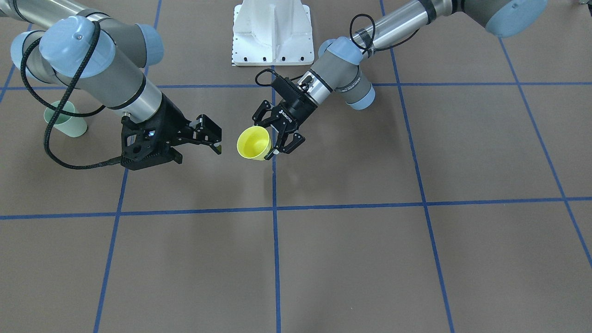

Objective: Transfer and stack yellow cup on green cup

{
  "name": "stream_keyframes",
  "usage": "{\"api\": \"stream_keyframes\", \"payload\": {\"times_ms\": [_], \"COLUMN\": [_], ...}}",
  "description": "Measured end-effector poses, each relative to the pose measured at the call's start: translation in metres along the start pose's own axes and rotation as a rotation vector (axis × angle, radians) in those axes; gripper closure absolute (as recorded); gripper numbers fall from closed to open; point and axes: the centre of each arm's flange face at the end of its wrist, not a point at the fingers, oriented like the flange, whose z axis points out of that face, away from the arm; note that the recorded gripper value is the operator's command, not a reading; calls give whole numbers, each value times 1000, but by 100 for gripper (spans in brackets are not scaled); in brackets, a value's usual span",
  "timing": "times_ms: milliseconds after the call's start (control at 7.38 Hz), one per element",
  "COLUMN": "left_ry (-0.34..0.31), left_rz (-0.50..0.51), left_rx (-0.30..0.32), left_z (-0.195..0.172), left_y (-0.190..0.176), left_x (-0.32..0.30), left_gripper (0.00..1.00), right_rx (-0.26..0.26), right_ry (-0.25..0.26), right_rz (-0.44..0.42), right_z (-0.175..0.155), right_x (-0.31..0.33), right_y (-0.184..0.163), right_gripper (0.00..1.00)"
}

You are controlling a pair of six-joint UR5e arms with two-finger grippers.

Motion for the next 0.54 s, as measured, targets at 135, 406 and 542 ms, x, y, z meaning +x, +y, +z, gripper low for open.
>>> {"api": "stream_keyframes", "payload": {"times_ms": [135, 406, 542], "left_ry": [6, 11, 14], "left_rz": [4, 5, 3], "left_rx": [6, 13, 18], "left_z": [-2, -3, -4], "left_y": [1, 0, 0], "left_x": [1, 2, 3], "left_gripper": [43, 42, 42], "right_rx": [-16, -54, -75], "right_ry": [-7, -13, -15], "right_rz": [-9, -24, -28], "right_z": [6, 20, 28], "right_x": [-8, -15, -17], "right_y": [9, 26, 33], "right_gripper": [0, 2, 3]}}
